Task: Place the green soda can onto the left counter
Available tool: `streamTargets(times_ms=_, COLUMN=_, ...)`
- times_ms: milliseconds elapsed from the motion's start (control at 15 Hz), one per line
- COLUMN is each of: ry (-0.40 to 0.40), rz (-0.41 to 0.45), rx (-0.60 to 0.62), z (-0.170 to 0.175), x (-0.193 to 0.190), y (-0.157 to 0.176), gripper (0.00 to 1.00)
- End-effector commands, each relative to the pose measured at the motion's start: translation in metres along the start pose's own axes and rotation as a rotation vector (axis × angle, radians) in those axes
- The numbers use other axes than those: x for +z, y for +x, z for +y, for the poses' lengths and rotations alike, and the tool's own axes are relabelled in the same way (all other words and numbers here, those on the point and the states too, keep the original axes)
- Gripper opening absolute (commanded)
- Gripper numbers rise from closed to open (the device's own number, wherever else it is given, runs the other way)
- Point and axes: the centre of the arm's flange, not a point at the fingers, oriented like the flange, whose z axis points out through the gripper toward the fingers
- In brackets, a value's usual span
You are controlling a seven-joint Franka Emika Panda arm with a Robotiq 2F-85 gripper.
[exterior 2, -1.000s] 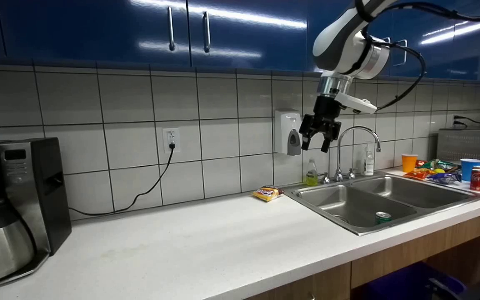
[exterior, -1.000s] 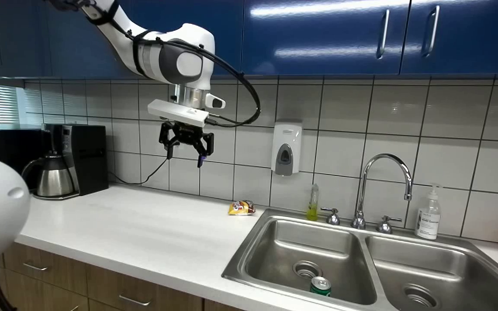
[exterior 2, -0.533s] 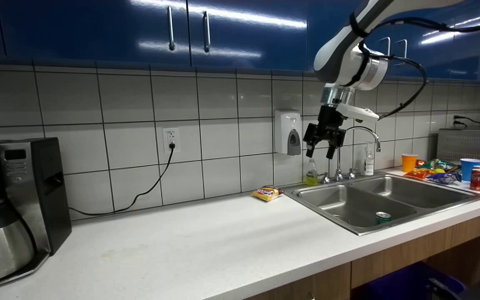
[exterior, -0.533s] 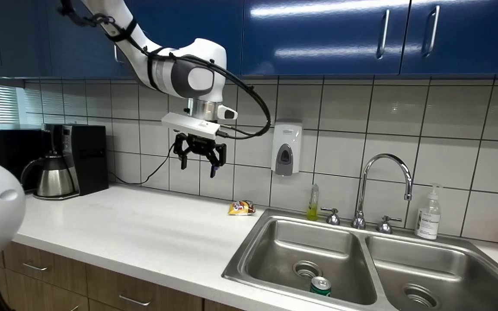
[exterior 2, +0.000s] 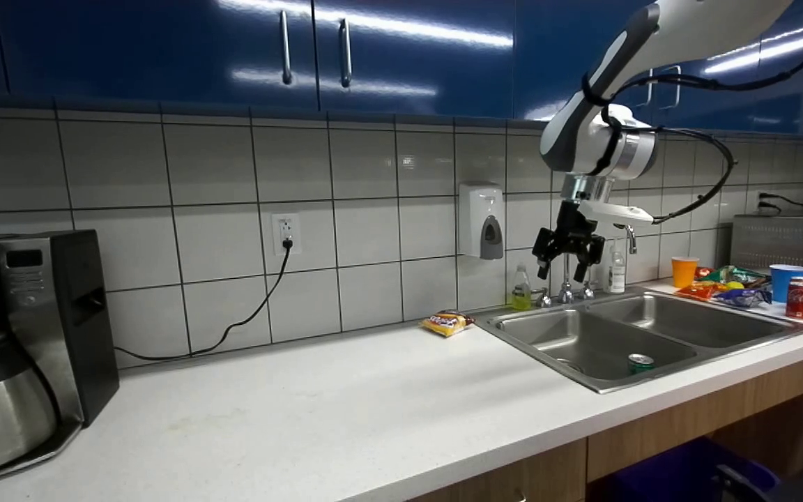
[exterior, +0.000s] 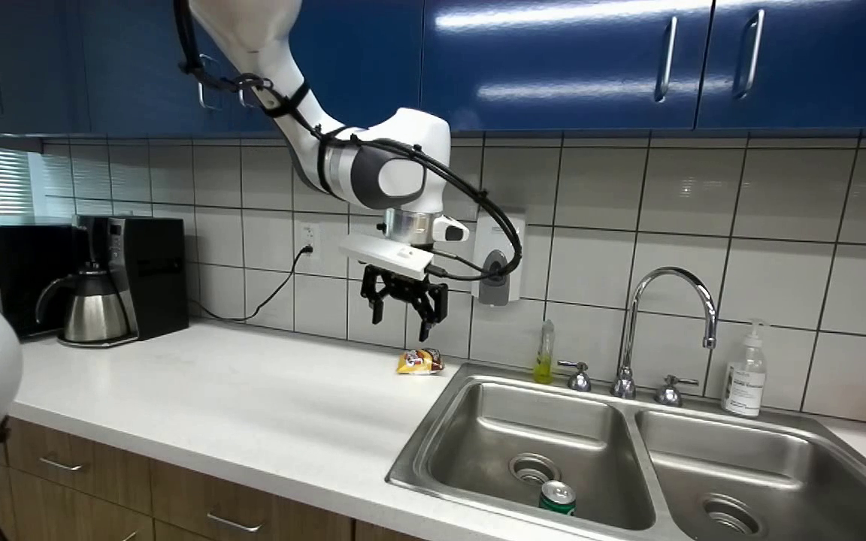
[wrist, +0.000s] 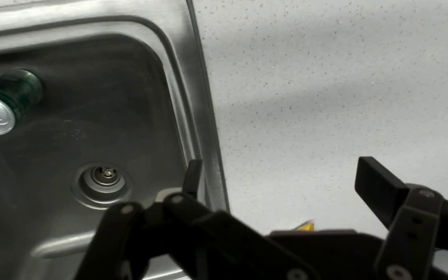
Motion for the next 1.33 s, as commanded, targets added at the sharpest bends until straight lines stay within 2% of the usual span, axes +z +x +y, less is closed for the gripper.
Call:
streamTargets(times_ms=0, ry=-0.014, rz=0.028, rx=0.079, z=0.04, x=0.007, y=0.018, gripper=1.0)
streamTargets(times_ms=733, ry=-0.103, rz=0.044, rx=0.272, z=0.162, x=0.032, y=0.016, gripper=1.0)
streamTargets(times_ms=1267, ry=-0.147, rz=0.027, rx=0.358, z=0.215, x=0.065, y=0.011, gripper=1.0)
